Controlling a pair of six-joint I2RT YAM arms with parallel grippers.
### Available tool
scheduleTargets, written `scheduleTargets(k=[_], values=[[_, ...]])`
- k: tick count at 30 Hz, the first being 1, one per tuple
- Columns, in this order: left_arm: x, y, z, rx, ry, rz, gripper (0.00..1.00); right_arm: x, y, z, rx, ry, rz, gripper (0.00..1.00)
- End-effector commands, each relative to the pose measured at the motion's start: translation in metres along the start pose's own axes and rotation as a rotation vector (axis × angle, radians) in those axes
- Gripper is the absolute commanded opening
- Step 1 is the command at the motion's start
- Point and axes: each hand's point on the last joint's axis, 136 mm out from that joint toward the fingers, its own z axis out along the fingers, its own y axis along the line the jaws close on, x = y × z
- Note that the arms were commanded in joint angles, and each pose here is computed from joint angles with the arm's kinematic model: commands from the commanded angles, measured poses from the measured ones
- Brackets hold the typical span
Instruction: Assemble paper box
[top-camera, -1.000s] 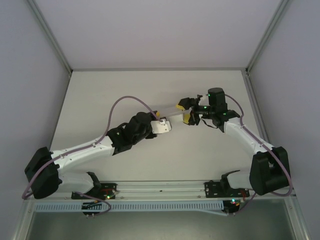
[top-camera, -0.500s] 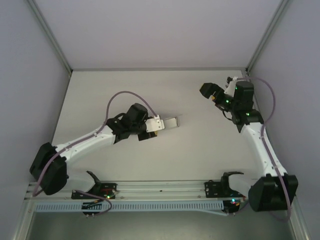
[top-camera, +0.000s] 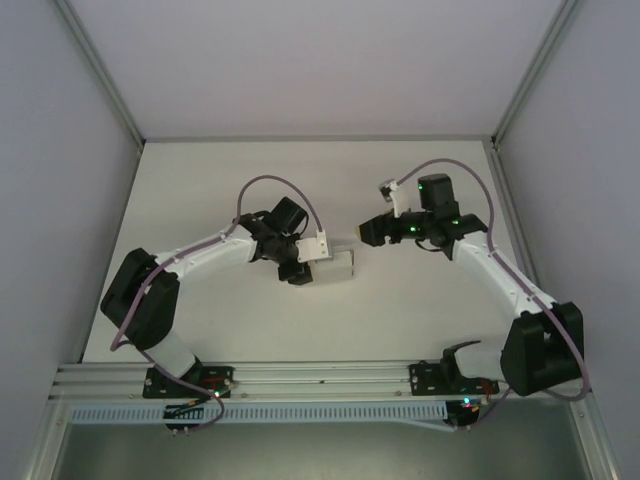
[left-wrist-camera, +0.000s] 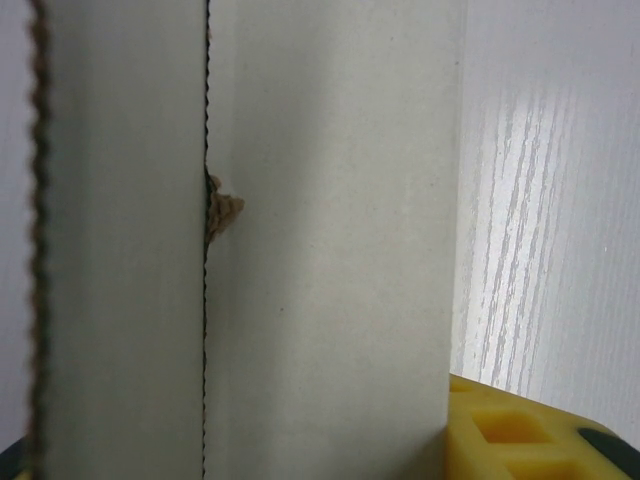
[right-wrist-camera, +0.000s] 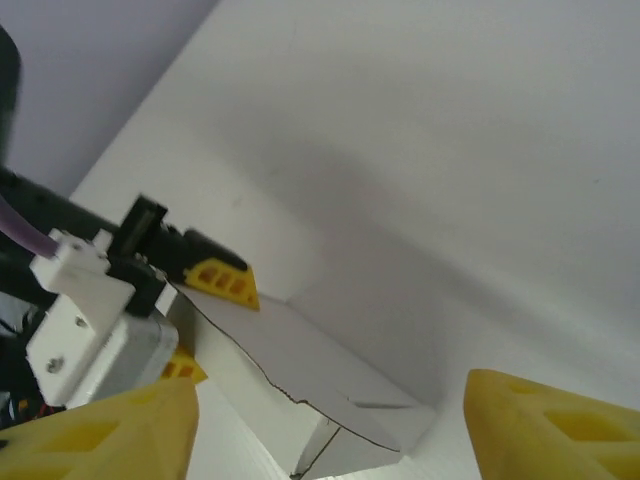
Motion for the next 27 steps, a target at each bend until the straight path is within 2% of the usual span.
scheduleTargets(k=[1, 5, 7, 12, 18, 24, 27], values=[[0.007, -0.005, 0.002, 0.043, 0.03, -0.006, 0.45, 0.007, 0.005, 0.003, -0.015, 0.057, -0.145, 0.64], [0.009, -0.005, 0.003, 0.045, 0.035, -0.007, 0.45, 0.022, 0.017, 0.011, -0.096, 0.096, -0.253, 0.6], [0.009, -0.005, 0.004, 0.046, 0.034, -0.005, 0.45, 0.026, 0.012, 0.015, -0.097, 0.113, -0.253, 0.56], [0.01, -0.005, 0.005, 0.047, 0.038, -0.008, 0.45, 0.031, 0.008, 0.028, -0.122, 0.148, -0.236, 0.53], [0.011, -0.003, 0.006, 0.039, 0.045, -0.018, 0.46, 0.029, 0.011, 0.034, -0.156, 0.151, -0.234, 0.34], [0.009, 0.0, 0.006, 0.025, 0.038, -0.023, 0.46, 0.037, 0.018, 0.037, -0.18, 0.19, -0.198, 0.01], [0.007, 0.002, 0.005, 0.015, 0.039, -0.039, 0.46, 0.032, 0.018, 0.039, -0.157, 0.178, -0.107, 0.0]])
